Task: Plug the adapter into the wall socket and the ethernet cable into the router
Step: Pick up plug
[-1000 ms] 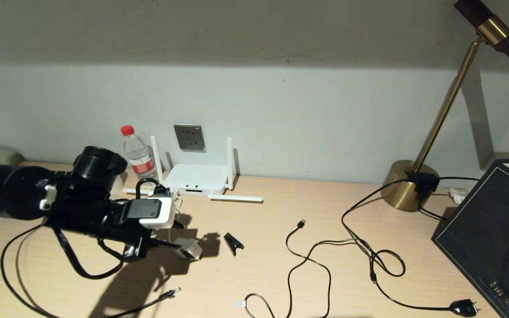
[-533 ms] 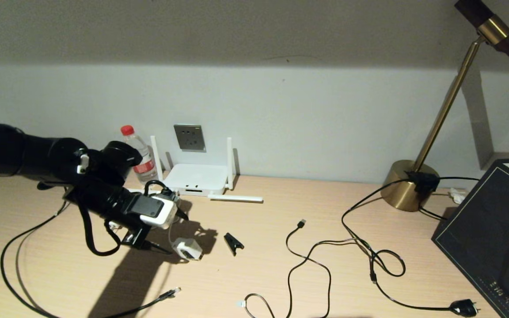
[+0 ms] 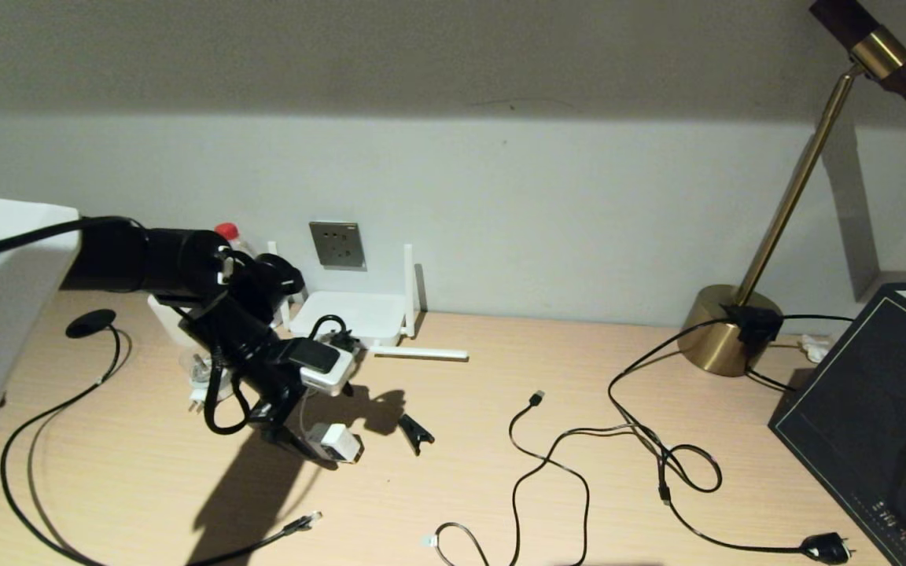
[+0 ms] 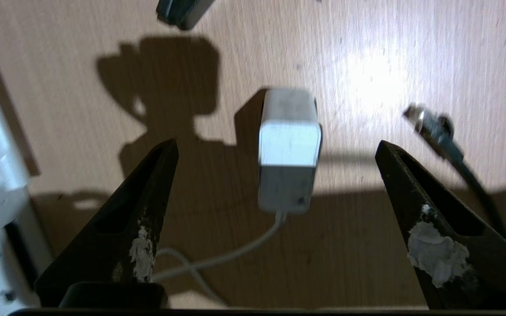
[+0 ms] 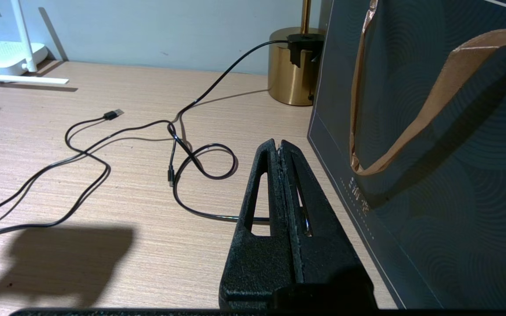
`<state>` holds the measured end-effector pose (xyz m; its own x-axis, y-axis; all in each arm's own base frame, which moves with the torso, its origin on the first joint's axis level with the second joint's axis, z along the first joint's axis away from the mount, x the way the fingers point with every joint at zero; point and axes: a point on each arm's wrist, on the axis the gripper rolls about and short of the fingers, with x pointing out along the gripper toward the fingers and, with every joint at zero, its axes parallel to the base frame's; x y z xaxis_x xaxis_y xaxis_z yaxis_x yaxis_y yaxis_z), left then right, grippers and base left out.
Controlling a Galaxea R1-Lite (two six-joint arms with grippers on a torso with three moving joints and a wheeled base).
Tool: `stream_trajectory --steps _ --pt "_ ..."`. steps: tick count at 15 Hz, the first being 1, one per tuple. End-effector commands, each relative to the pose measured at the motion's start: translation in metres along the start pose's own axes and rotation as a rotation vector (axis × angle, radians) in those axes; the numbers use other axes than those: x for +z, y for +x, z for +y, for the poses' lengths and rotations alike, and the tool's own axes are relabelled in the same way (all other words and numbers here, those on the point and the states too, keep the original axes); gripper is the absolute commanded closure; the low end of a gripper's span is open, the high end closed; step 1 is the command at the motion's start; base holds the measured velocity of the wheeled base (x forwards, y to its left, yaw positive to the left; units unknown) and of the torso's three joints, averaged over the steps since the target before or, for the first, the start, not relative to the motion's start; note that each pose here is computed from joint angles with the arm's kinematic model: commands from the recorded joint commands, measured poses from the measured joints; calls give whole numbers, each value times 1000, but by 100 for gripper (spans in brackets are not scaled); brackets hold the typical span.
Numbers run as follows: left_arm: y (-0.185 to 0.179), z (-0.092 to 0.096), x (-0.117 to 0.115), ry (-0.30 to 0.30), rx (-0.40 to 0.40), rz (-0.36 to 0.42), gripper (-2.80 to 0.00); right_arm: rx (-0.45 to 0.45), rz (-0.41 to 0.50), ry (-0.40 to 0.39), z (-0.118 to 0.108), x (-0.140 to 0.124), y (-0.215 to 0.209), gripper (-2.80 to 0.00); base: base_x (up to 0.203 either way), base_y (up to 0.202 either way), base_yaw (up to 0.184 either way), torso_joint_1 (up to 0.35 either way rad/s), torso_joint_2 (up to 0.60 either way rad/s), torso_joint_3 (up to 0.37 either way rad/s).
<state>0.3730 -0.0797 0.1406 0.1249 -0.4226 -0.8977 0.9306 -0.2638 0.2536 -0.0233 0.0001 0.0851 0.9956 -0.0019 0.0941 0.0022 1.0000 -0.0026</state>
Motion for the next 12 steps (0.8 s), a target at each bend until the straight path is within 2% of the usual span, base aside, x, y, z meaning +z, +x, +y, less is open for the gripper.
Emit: stream_trajectory --steps 1,12 --pt "18 4 5 -1 -38 -9 -280 0 36 -1 0 -10 2 0 0 0 0 0 0 0" --pt "24 1 -7 -41 -61 13 -280 0 36 -1 0 -10 2 0 0 0 0 0 0 0"
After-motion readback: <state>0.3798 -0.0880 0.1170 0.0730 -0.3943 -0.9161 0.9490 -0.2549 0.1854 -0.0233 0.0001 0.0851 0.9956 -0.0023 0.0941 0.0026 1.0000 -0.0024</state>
